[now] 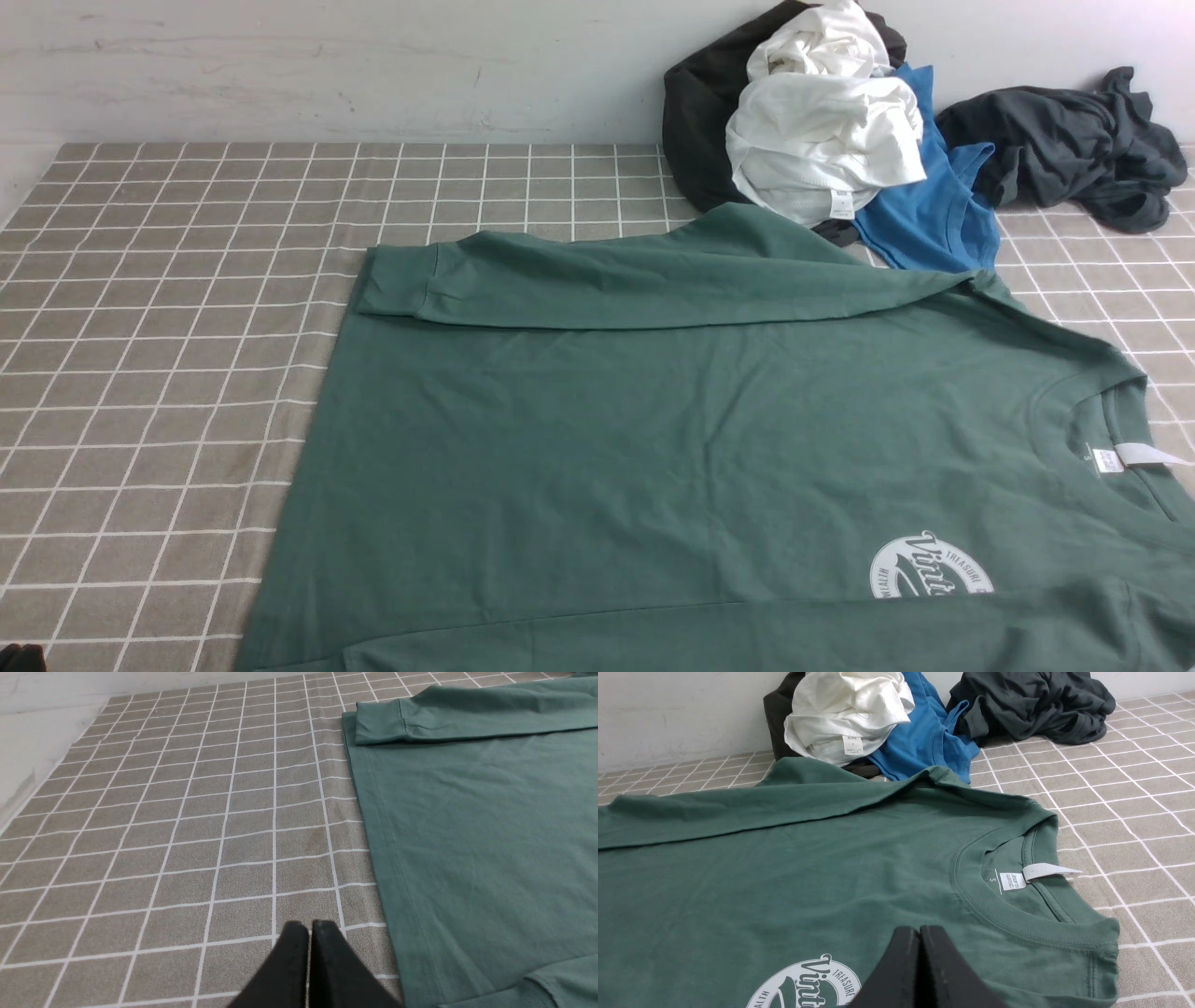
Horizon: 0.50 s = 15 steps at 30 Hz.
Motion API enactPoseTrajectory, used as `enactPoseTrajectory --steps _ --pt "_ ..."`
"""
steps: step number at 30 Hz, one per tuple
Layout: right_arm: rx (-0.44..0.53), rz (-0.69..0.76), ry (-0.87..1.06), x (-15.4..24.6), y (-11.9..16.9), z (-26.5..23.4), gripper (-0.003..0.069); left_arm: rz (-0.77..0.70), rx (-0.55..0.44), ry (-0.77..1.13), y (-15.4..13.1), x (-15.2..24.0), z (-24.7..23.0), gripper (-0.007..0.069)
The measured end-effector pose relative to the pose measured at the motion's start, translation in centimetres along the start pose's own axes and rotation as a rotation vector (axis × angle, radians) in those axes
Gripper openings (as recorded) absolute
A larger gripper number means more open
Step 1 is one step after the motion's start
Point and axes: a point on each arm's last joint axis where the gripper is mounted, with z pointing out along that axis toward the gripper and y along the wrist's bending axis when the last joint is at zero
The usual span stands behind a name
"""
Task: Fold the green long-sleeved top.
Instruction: Use the left arm to clamp the cuff closest to it
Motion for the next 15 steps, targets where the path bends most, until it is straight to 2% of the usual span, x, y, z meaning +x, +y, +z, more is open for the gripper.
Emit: enactPoseTrajectory --steps 7,15 --pt "0.018 -0.081 0.0 -0.01 -0.16 0.0 -0.0014 0.0 0.0 0.0 0.0 0.0 0.0 -0.0007" --pt "0.02 -0.09 -0.001 -0.02 -0.18 0.0 -0.0014 0.0 0.0 0.0 0.0 0.0 0.0 -0.0007"
